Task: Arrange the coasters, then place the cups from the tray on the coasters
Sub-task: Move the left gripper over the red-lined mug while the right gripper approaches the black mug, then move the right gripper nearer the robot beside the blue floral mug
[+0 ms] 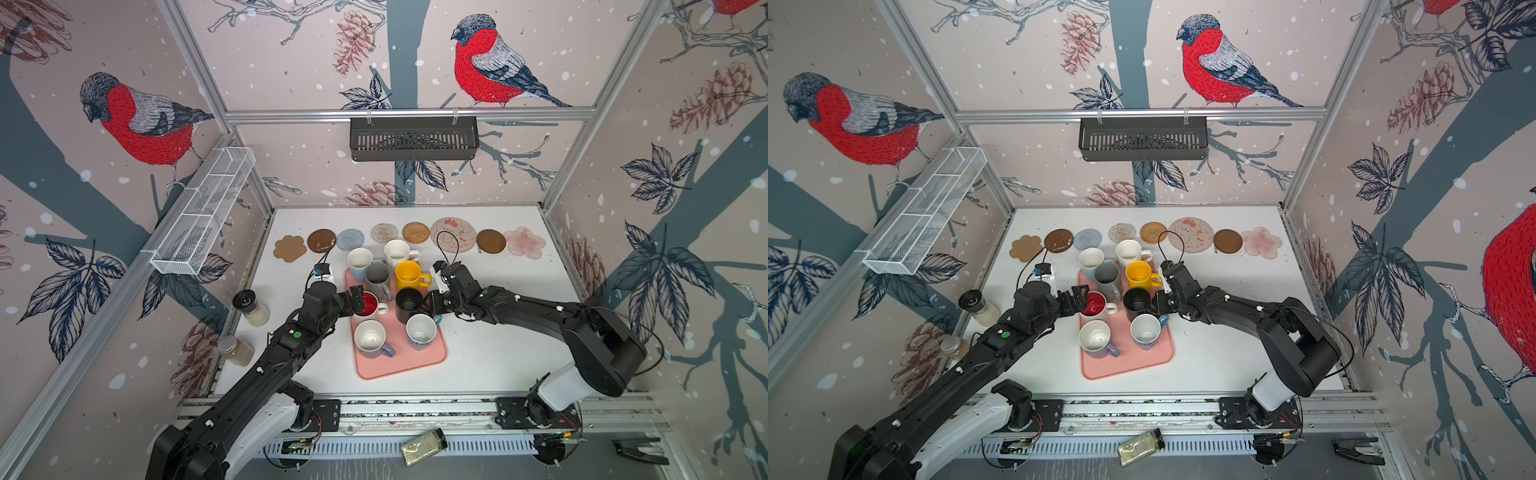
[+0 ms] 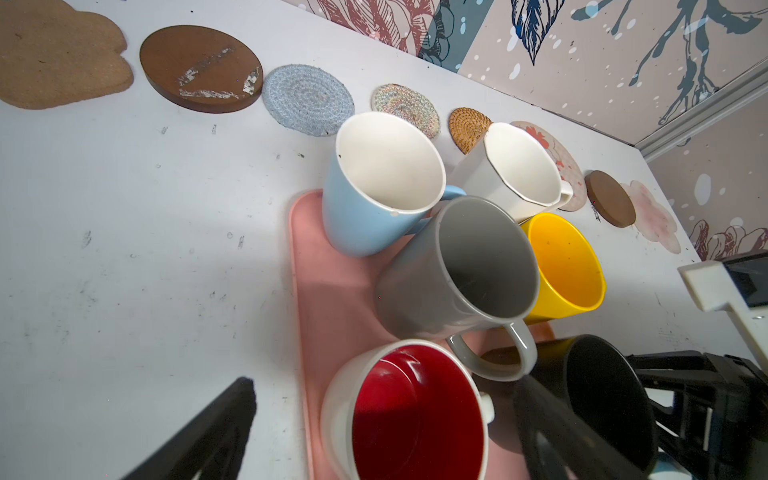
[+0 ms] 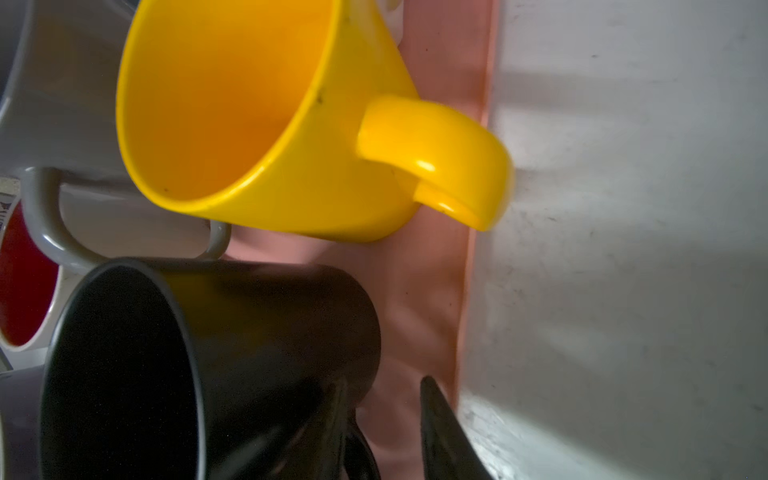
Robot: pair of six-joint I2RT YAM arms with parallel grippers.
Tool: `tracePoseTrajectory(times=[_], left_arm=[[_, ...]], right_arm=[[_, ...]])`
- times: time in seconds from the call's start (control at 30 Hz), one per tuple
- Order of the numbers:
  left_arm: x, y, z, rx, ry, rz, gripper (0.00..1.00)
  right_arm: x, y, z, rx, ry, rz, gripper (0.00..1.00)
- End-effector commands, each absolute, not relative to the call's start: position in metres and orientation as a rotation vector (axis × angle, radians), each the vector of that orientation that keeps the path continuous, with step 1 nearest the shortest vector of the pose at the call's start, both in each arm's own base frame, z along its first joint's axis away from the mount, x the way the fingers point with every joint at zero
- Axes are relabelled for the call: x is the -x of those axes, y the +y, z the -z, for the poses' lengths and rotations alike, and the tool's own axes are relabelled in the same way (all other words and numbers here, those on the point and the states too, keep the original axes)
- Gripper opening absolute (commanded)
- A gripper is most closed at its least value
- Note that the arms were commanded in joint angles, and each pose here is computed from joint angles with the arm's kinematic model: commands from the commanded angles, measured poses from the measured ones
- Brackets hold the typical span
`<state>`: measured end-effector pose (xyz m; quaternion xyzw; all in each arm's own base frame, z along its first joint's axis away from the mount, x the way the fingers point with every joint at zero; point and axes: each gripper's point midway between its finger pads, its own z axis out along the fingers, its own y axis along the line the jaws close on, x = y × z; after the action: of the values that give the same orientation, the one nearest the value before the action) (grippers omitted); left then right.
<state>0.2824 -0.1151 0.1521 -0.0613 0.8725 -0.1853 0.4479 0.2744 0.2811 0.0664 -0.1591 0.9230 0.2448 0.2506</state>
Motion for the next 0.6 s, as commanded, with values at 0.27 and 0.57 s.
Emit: tracePoseTrajectory(times=[0.27, 0.57], left_arm=[[-0.285, -0.122, -0.164, 0.163, 2.119, 0.514, 0.96], [-0.28, -0.123, -0.159, 0.15, 2.123, 0.532, 0.97]], right_arm=[[-0.293, 0.266, -0.1, 0.402, 2.461, -0.543, 0.54], [-0.264, 0.247, -0.089, 0.375, 2.506, -0.53, 0.54]])
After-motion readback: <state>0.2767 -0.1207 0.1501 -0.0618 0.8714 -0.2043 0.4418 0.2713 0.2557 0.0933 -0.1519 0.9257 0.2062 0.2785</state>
